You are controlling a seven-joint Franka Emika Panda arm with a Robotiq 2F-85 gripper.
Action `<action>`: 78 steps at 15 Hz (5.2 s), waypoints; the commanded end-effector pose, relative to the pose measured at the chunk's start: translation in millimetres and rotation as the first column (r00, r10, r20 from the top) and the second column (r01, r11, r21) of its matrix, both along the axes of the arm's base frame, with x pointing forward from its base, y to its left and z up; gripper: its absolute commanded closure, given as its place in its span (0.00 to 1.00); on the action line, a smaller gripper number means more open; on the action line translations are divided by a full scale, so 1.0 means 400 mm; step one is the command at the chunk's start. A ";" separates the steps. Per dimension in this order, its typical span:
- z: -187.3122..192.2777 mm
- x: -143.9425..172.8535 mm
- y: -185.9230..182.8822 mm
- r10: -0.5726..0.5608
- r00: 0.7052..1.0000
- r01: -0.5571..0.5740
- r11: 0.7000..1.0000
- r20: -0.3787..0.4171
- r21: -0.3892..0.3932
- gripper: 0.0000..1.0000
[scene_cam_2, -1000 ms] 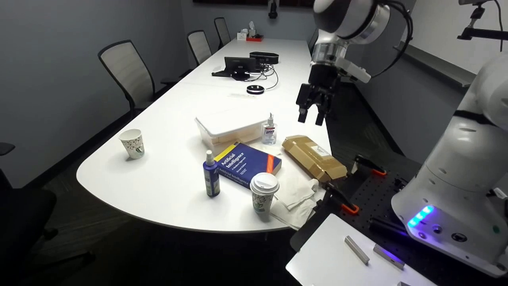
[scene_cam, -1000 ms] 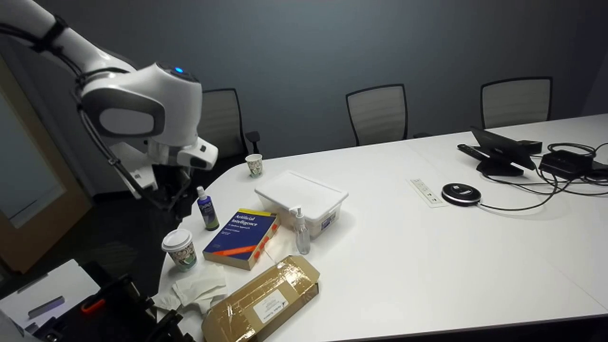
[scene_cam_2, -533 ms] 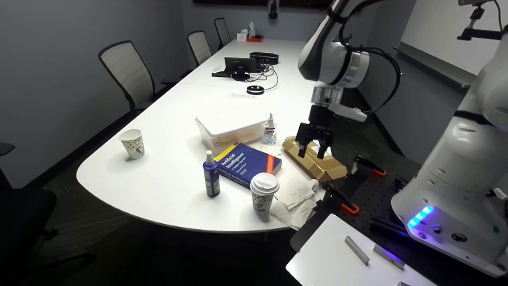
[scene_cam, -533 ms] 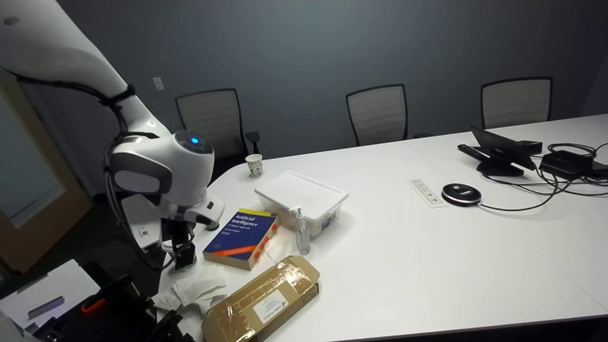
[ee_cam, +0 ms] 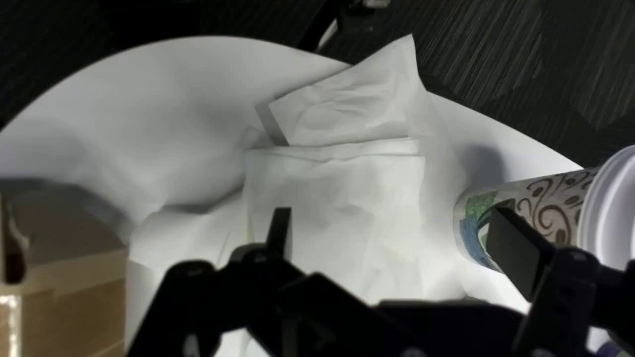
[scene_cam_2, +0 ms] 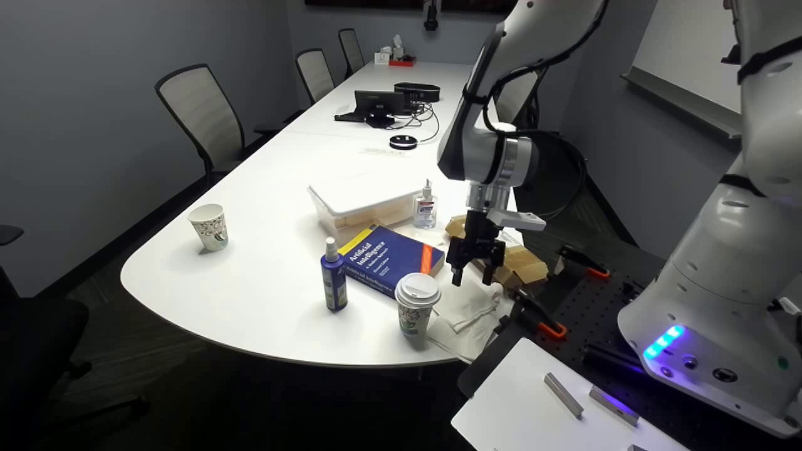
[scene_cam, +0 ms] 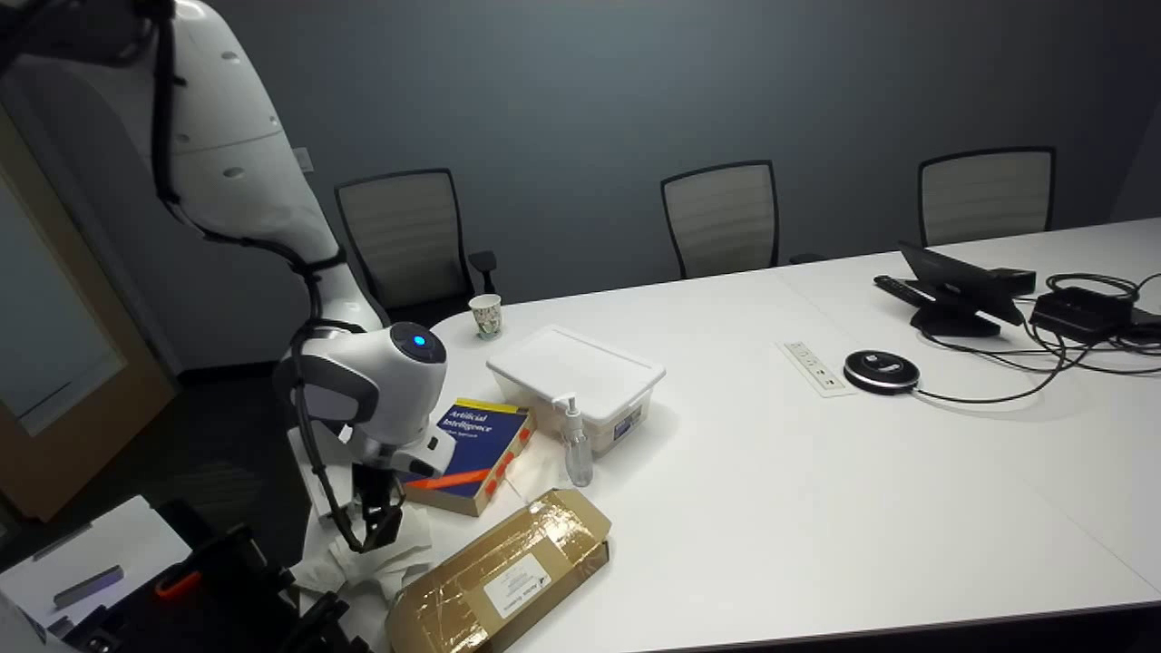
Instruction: Use the napkin to wipe the top of the blue book.
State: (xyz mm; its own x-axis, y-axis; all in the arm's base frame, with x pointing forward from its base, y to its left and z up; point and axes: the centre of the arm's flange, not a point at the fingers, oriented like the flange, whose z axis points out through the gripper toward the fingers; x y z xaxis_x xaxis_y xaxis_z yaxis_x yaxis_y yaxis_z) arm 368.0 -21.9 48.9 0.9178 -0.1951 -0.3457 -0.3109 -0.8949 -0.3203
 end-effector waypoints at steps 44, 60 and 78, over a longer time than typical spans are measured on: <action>0.282 0.356 0.171 0.262 0.946 -0.226 0.955 0.192 -0.192 0.97; 0.098 0.481 0.163 0.192 0.924 -0.130 0.971 0.331 -0.201 0.97; 0.028 0.648 0.263 0.270 0.866 -0.191 0.956 0.420 -0.221 0.97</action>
State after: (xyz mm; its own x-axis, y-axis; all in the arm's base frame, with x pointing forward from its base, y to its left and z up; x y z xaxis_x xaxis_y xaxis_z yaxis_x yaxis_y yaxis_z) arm 612.1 86.2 58.2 0.9928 0.0128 0.1194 0.0406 -0.9717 -0.2327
